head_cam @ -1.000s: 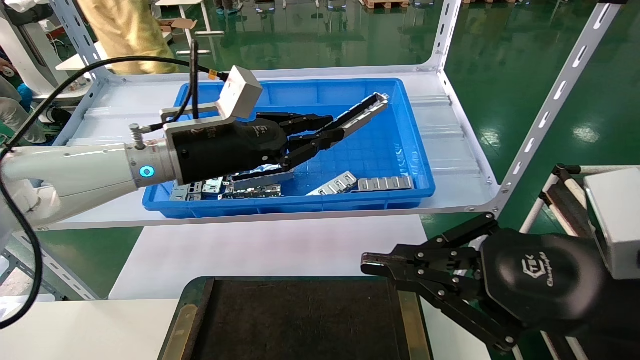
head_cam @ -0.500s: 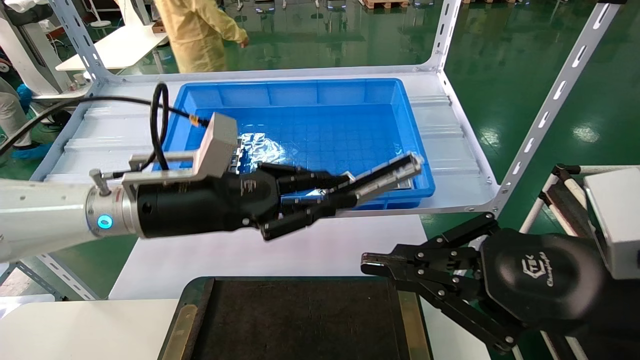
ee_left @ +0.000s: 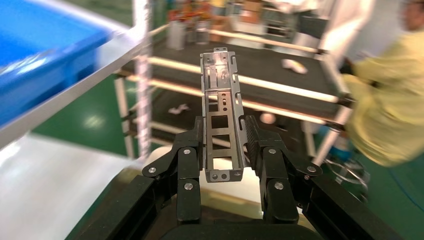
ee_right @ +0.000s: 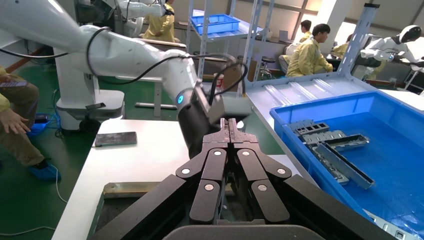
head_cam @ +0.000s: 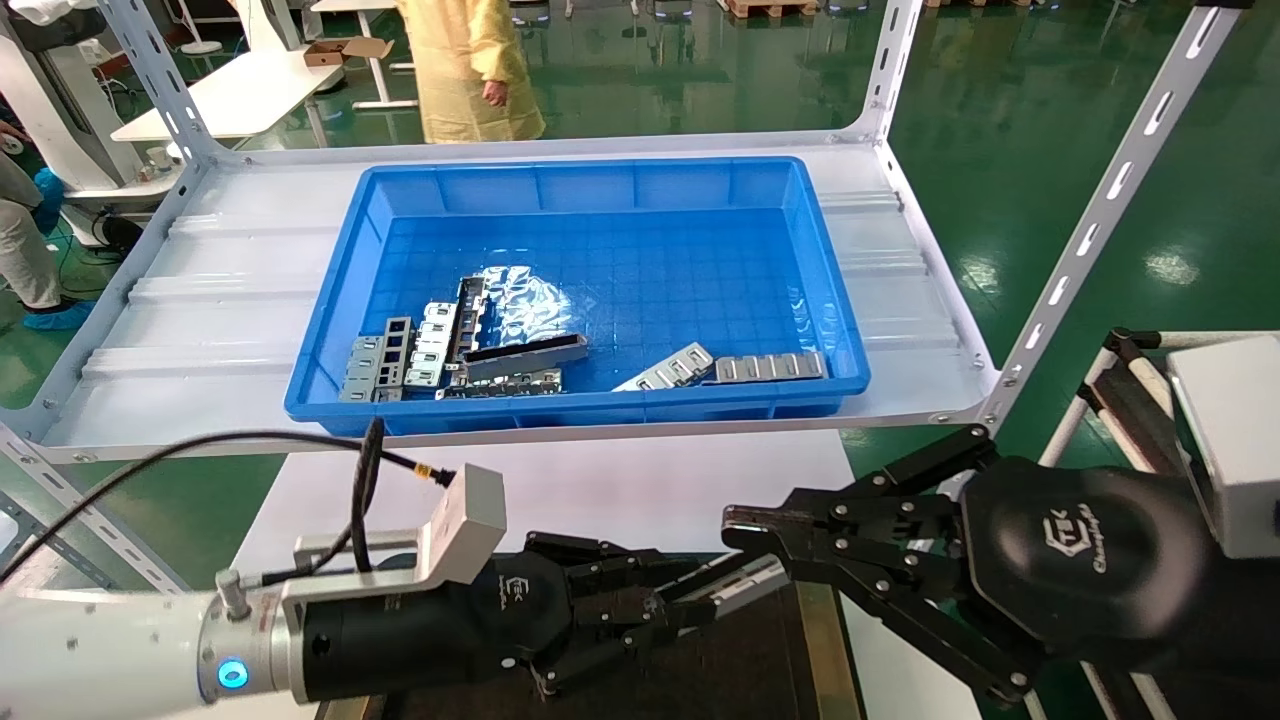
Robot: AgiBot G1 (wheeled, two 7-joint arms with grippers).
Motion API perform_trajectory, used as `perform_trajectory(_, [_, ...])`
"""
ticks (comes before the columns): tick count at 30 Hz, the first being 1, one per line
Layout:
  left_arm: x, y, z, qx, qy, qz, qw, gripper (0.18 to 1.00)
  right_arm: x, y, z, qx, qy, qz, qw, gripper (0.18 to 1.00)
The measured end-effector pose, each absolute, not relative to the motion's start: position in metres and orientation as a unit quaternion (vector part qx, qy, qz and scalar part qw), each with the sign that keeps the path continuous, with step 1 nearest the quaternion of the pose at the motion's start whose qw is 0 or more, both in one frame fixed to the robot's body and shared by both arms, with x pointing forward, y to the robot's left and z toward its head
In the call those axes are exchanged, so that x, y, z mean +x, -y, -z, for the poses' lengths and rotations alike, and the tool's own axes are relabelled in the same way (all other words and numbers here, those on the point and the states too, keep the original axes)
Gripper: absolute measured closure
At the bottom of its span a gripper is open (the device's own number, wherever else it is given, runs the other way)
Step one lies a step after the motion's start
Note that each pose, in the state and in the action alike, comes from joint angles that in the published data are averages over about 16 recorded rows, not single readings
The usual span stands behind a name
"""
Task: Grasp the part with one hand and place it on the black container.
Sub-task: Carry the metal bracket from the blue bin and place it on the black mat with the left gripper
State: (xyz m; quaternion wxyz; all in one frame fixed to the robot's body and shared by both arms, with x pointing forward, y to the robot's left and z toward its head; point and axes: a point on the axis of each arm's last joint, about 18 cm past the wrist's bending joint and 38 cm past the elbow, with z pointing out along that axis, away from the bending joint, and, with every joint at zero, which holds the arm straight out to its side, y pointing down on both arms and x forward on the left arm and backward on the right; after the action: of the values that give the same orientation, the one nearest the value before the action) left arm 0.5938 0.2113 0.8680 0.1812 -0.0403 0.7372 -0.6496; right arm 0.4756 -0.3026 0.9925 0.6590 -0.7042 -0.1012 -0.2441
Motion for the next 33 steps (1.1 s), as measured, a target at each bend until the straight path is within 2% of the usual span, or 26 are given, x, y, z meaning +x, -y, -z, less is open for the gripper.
perform_trajectory(15, [0.577,-0.198,-0.748,-0.231,-0.718,0.62,0.216,0.828,0.476,0.303,-0.993,-0.704,0.101,0.244,0.659,0.988])
perform_trajectory(23, [0.581,-0.185,-0.716,-0.315,-0.681,0.616,0.24,0.828,0.476,0.303,-0.993,-0.704,0.101,0.244,0.659,0.988])
perform_trajectory(33, [0.588,-0.163,-0.693,-0.396,-0.629,0.621,0.248,0.828,0.476,0.303,-0.993,-0.704,0.101,0.244,0.659,0.988])
